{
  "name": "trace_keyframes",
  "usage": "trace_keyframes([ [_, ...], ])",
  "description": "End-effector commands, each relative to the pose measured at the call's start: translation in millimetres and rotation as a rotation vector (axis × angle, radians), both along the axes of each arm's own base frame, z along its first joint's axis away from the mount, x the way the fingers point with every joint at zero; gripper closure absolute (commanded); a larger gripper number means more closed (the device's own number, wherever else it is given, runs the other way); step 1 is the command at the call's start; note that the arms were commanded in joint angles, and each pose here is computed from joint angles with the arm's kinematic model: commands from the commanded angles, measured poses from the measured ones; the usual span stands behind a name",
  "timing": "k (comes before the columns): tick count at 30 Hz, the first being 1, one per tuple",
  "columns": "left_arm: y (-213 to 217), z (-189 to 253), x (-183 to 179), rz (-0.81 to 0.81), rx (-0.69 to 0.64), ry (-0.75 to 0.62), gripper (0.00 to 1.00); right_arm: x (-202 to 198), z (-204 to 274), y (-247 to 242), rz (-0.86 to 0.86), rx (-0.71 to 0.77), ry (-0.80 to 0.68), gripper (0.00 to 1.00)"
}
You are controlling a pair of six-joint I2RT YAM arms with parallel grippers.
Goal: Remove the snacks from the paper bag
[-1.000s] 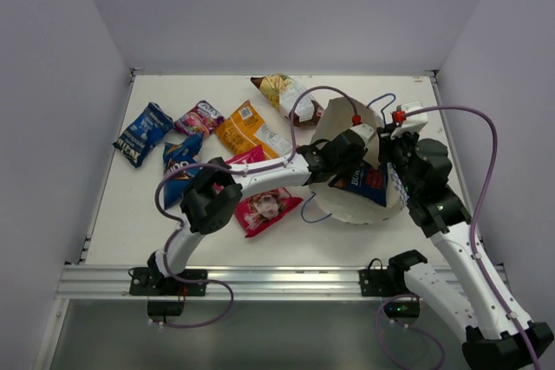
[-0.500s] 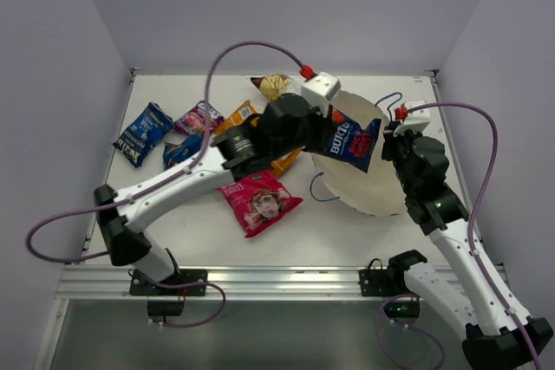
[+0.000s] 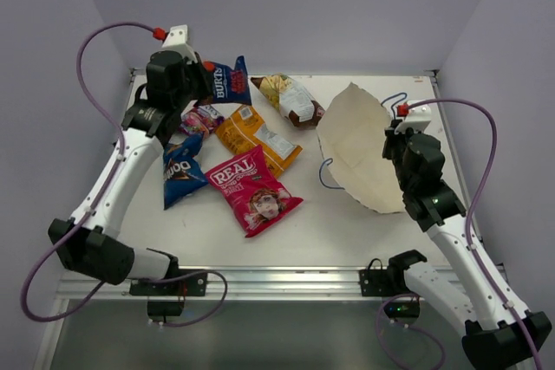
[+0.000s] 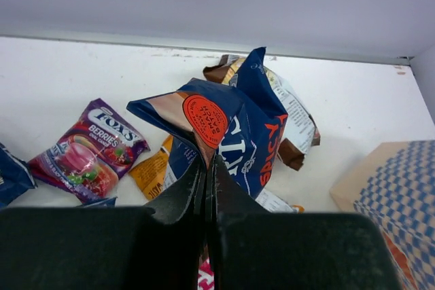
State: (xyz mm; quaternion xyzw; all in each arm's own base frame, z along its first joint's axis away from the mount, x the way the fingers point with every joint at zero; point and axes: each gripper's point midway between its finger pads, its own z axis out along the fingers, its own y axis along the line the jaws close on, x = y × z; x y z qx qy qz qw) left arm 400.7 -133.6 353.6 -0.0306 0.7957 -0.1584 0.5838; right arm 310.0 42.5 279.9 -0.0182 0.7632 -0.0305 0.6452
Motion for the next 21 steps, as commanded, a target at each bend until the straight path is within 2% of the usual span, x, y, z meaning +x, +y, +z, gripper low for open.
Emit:
trace_keyframes([
  [1, 1, -7, 43, -0.053, -0.104, -0.033, 1.00, 0, 16, 3, -0.003, 0.052, -0.035, 1.00],
  [2, 10, -22, 69, -0.023, -0.137, -0.022, 1.00, -1, 16, 4, 0.006, 0.053, -0.034, 1.00],
  [4, 11, -24, 95, -0.034, -0.171, -0.038, 1.00, -1, 16, 6, 0.014, 0.061, -0.033, 1.00],
  [5, 12, -47, 118, -0.028, -0.189, -0.007, 1.00, -1, 15, 7, 0.018, 0.063, -0.029, 1.00],
  [11, 24, -99, 206, 0.024, -0.244, 0.024, 1.00, -1, 11, 12, 0.045, 0.075, -0.018, 1.00],
  [15, 26, -134, 244, 0.035, -0.257, 0.035, 1.00, -1, 10, 15, 0.059, 0.076, -0.008, 1.00],
  [16, 28, -162, 253, 0.038, -0.269, 0.077, 1.00, 1, 10, 16, 0.061, 0.076, -0.005, 1.00],
  [18, 32, -166, 265, 0.041, -0.296, 0.075, 1.00, 0, 8, 16, 0.063, 0.077, 0.005, 1.00],
  [19, 37, -186, 269, 0.058, -0.295, 0.106, 0.92, 0, 10, 17, 0.066, 0.079, 0.003, 1.00],
  [21, 42, -192, 271, 0.063, -0.295, 0.117, 0.74, 0, 12, 17, 0.065, 0.083, 0.001, 1.00],
])
